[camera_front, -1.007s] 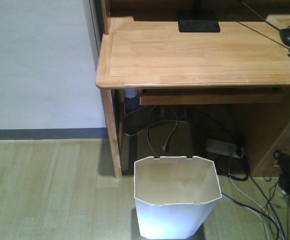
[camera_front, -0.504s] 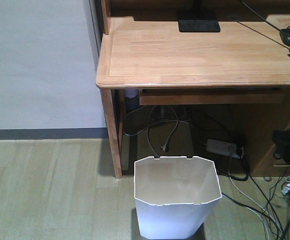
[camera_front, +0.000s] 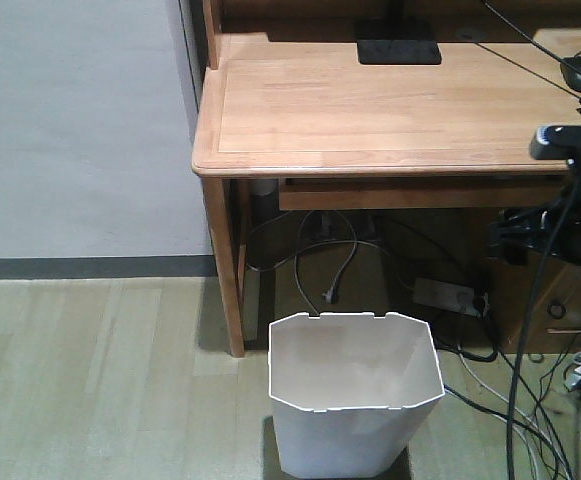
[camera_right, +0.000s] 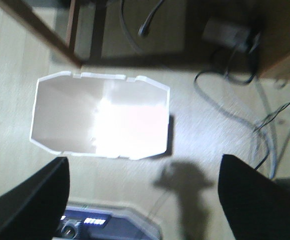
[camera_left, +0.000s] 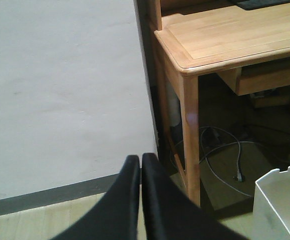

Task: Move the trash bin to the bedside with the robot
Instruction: 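Lower the right gripper toward the rim of the white trash bin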

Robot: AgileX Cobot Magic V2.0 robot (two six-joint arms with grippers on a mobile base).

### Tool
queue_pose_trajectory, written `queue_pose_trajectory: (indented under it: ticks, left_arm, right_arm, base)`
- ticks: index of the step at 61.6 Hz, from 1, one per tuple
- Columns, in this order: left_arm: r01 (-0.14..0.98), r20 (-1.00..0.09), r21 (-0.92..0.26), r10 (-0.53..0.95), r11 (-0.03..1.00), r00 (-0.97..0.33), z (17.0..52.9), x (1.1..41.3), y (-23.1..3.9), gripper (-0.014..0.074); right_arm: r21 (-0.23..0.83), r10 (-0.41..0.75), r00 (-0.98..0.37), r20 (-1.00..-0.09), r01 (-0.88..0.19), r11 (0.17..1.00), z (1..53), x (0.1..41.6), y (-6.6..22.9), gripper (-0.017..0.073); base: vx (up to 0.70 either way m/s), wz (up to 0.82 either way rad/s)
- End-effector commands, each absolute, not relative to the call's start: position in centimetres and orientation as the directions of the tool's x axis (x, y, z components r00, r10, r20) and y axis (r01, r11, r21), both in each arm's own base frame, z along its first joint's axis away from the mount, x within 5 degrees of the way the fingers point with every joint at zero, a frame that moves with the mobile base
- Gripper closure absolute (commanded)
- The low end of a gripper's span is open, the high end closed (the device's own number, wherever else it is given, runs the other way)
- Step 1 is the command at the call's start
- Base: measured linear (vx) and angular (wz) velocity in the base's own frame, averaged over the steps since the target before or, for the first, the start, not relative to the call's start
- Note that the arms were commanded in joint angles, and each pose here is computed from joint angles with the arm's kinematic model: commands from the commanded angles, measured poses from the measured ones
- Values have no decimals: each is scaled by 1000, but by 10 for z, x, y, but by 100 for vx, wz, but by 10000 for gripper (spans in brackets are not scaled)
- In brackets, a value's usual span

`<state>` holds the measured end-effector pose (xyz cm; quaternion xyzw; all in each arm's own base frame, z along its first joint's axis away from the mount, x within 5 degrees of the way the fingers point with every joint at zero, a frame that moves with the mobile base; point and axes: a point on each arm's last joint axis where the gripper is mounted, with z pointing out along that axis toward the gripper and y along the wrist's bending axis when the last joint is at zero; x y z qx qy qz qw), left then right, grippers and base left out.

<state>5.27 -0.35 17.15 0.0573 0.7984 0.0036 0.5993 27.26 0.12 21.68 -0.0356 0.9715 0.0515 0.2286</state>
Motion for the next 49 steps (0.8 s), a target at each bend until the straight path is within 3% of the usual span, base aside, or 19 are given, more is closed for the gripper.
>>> queue_pose_trajectory:
  ticks: [1, 6, 30, 41, 49]
  left_arm:
    - [81, -975, 71, 87, 994, -206, 173, 54, -4, 601]
    - [81, -975, 71, 87, 994, -206, 173, 54, -4, 601]
    - [81, -975, 71, 87, 994, -206, 173, 54, -4, 601]
    - [81, -975, 71, 87, 994, -206, 173, 54, -4, 601]
    - [81, -975, 71, 87, 994, -206, 173, 54, -4, 601]
  right_arm:
    - [117, -18, -875, -484, -85, 990, 211, 291, -8, -27]
    - [149, -5, -884, -468, -84, 985, 194, 299, -13, -27]
    - [131, -161, -919, -360, -221, 966, 89, 327, -18, -27]
    - [181, -115, -952, -284, -171, 968, 42, 340, -28, -27]
    - [186, -159, -956, -248, -208, 960, 13, 348, -30, -27]
  base:
    - [0, 0]
    - [0, 0]
    - [0, 0]
    - [0, 0]
    - [0, 0]
